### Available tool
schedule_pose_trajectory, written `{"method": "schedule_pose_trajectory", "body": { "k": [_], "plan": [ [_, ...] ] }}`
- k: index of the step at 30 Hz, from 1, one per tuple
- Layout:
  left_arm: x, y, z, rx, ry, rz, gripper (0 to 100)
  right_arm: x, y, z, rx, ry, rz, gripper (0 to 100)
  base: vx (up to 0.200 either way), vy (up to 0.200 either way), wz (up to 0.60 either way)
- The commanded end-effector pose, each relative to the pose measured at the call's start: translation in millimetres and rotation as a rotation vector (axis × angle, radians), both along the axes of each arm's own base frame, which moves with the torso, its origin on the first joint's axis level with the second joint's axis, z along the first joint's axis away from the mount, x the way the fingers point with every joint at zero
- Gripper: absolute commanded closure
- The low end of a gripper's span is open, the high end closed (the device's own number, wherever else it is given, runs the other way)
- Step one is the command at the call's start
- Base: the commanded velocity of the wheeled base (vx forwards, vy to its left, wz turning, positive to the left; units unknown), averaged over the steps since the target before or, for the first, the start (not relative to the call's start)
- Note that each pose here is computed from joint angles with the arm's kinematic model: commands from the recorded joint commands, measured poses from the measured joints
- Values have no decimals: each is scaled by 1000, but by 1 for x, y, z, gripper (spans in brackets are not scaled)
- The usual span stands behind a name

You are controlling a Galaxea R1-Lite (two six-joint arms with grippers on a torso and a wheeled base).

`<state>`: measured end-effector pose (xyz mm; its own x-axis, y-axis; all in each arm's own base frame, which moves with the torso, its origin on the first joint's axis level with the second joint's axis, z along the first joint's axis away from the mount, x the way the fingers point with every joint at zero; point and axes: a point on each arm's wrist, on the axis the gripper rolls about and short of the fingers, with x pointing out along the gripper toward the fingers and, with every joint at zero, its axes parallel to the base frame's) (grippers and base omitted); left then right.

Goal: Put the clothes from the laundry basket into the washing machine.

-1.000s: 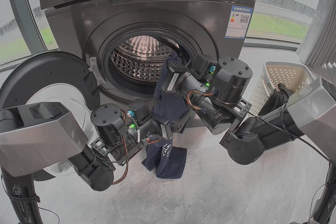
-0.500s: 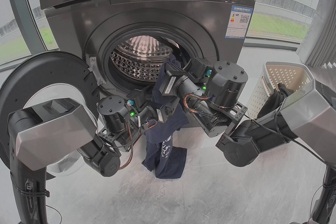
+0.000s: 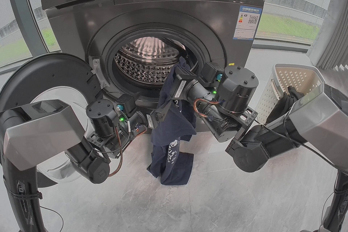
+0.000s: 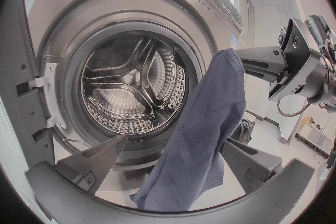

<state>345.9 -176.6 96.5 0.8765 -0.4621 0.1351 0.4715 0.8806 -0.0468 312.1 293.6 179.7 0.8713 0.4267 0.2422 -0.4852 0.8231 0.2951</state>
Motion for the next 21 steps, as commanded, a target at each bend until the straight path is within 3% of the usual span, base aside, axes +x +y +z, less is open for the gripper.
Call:
{"method": "schedule_pose_trajectory", "body": {
  "k": [1, 21],
  "plan": [
    [-7, 6, 10, -2, -11, 4, 0, 1, 0, -1, -2, 1, -2, 100, 0, 0, 0],
    [-17, -31, 16, 4, -32, -97, 0, 7, 6, -14, -20, 18, -2, 100, 0, 0, 0]
  ]
}}
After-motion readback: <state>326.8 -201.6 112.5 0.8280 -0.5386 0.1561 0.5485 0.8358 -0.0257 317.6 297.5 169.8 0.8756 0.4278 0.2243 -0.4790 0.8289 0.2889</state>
